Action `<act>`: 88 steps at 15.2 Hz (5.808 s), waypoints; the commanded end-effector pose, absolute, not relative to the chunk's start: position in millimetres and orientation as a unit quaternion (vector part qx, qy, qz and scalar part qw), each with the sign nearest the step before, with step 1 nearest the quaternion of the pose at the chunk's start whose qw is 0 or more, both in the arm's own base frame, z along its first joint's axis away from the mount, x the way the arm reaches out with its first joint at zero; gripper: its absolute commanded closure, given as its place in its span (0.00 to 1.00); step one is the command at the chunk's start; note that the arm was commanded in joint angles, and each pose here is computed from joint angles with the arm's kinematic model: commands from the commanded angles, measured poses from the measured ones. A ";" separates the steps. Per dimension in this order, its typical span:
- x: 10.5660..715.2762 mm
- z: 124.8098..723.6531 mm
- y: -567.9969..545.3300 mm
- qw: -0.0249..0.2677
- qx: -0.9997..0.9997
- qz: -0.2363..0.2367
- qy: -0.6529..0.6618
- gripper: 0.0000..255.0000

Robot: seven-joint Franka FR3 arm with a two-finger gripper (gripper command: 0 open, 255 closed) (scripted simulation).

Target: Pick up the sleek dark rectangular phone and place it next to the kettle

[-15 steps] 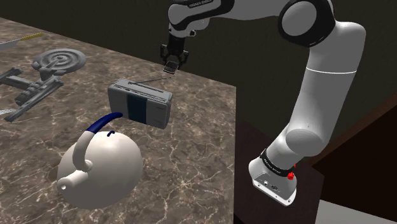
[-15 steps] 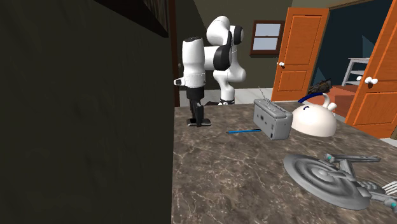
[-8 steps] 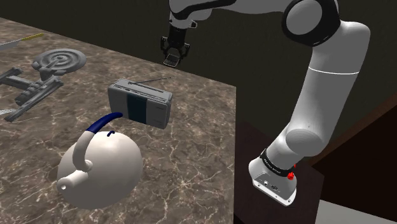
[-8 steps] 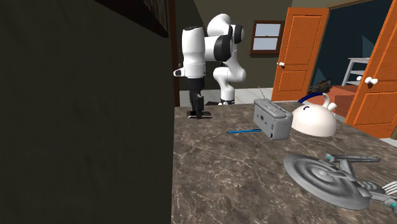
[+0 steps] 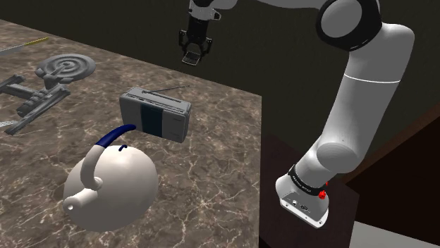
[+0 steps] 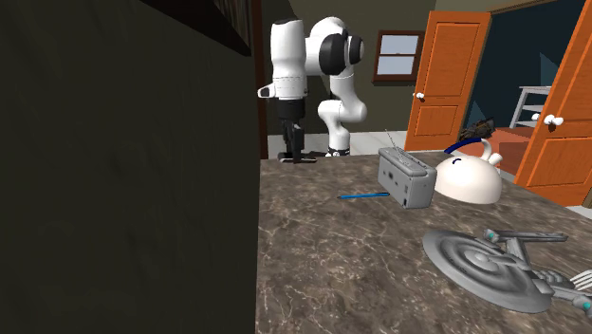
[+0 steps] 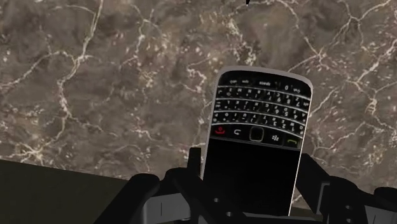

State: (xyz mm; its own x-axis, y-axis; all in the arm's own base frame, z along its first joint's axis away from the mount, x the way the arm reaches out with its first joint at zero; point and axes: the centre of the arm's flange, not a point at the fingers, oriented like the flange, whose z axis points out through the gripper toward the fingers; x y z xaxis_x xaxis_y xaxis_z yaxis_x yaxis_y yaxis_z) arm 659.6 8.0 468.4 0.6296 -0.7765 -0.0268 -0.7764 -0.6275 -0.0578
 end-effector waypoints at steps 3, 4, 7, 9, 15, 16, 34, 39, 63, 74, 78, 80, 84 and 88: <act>660.1 489.0 8.3 0.032 -0.902 0.000 0.430 1.00; 660.1 494.3 8.3 0.032 -0.902 0.000 0.430 1.00; 660.1 510.1 8.3 0.032 -0.902 0.000 0.430 1.00; 660.1 520.7 8.3 0.032 -0.902 0.000 0.430 1.00; 660.1 552.4 8.3 0.032 -0.902 0.000 0.430 1.00; 660.1 557.7 8.3 0.032 -0.902 0.000 0.430 1.00; 536.4 583.4 127.2 0.032 -0.902 0.000 0.430 1.00; 488.7 583.4 172.9 0.032 -0.902 0.000 0.430 1.00; 260.2 583.4 392.3 0.032 -0.902 0.000 0.430 1.00; 256.3 530.6 396.1 0.032 -0.902 0.000 0.430 1.00; 256.3 509.5 396.1 0.032 -0.902 0.000 0.430 1.00; 256.3 498.9 396.1 0.032 -0.902 0.000 0.430 1.00; 256.3 477.8 396.1 0.032 -0.902 0.000 0.430 1.00; 256.3 456.7 396.1 0.032 -0.902 0.000 0.430 1.00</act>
State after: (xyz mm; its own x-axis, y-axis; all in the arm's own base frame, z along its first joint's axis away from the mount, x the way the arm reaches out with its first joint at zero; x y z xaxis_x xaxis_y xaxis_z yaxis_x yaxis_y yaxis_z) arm 256.7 397.0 462.1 0.6295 -0.7765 -0.0270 -0.7765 -0.6275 -0.0570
